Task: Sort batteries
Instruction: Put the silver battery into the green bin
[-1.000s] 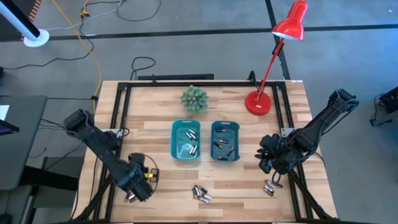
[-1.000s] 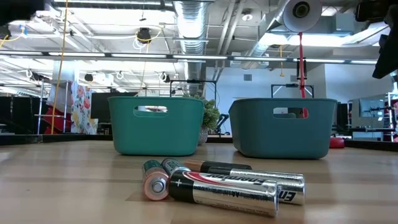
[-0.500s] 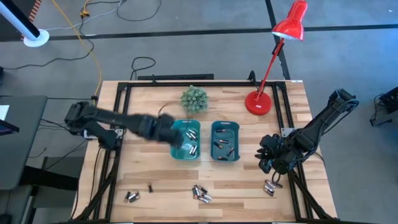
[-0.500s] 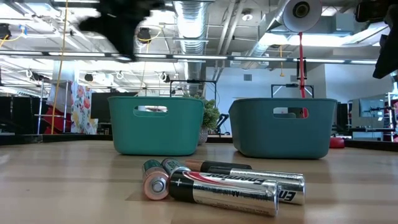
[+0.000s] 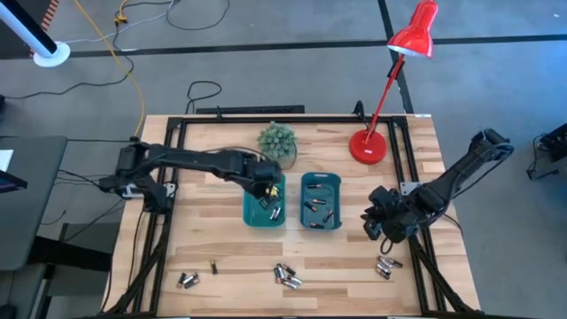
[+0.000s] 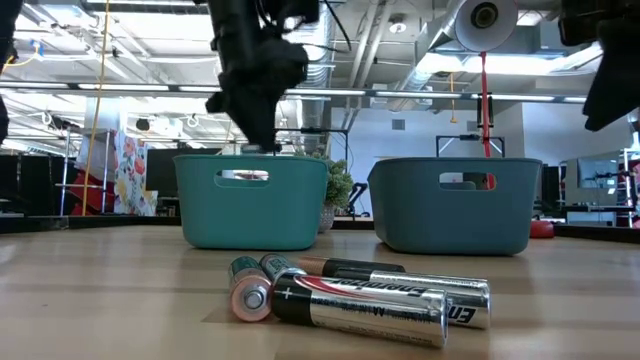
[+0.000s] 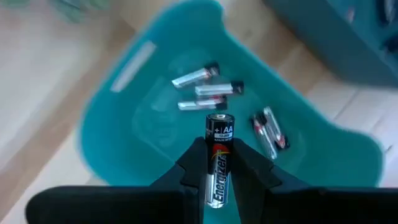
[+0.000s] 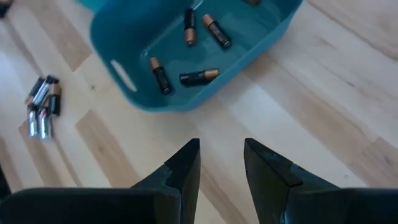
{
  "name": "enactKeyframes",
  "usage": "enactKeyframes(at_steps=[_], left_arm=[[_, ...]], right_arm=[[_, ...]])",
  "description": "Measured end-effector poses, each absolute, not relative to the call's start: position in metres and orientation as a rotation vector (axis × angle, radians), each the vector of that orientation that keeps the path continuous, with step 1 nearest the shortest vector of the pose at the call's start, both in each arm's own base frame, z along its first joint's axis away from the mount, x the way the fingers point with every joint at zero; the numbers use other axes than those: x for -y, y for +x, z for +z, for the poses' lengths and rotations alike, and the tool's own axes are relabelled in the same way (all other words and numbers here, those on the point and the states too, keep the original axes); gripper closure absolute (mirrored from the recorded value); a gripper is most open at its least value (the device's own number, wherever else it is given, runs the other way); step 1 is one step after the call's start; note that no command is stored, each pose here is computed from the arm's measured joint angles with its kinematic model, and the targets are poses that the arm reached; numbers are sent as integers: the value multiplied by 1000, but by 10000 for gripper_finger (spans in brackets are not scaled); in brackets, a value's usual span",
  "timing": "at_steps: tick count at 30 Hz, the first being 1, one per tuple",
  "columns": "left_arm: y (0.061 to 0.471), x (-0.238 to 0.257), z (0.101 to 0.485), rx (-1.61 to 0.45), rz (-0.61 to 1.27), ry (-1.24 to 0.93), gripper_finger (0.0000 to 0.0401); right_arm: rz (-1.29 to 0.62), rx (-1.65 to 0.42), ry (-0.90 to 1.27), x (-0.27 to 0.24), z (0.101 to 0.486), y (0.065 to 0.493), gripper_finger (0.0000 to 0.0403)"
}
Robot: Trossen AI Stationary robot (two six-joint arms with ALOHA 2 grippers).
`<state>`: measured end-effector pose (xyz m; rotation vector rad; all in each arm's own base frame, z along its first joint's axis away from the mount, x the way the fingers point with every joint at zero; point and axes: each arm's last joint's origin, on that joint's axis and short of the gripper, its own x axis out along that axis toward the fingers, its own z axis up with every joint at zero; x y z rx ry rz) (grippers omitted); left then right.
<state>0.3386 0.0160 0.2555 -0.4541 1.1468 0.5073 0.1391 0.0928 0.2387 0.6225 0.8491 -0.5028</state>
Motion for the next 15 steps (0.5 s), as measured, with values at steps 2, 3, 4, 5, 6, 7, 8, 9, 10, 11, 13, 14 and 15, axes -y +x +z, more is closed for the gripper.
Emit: enactKeyframes(at_steps=[2,3,4,5,6,7,8,9,10,11,13,14,15], left_arm=[[343,-12,242,-1201,503,-428,354],[346,-11,236,-1221,501,-418,354],[349,-9,230,-1236,495,-405,354],[352,-9,224,-1249,489,-392,354],[355,-8,218,-1264,485,-381,354],[357,-8,213,-1280,484,-371,354],[358,-8,207,-1297,482,-362,354],[360,-8,202,-1313,479,-358,354],[362,-8,197,-1325,470,-360,354],[364,-8,191,-1338,458,-366,354],[367,-8,182,-1364,446,-365,354],[369,-8,178,-1374,440,-369,354],[370,-8,174,-1380,438,-371,354]], right_arm=[[-525,-845,630,-89,239,141,262],[-537,-844,632,-88,239,142,262],[-549,-842,635,-86,238,142,262],[-559,-840,638,-84,238,143,262],[-564,-839,636,-83,238,144,262],[-568,-838,632,-82,238,145,262],[-572,-838,630,-81,238,145,262],[-577,-836,633,-80,238,146,262],[-583,-835,635,-79,238,146,262],[-587,-833,636,-78,238,147,262],[-594,-831,638,-77,238,148,262],[-597,-830,640,-76,238,148,262],[-597,-830,640,-76,238,148,262]])
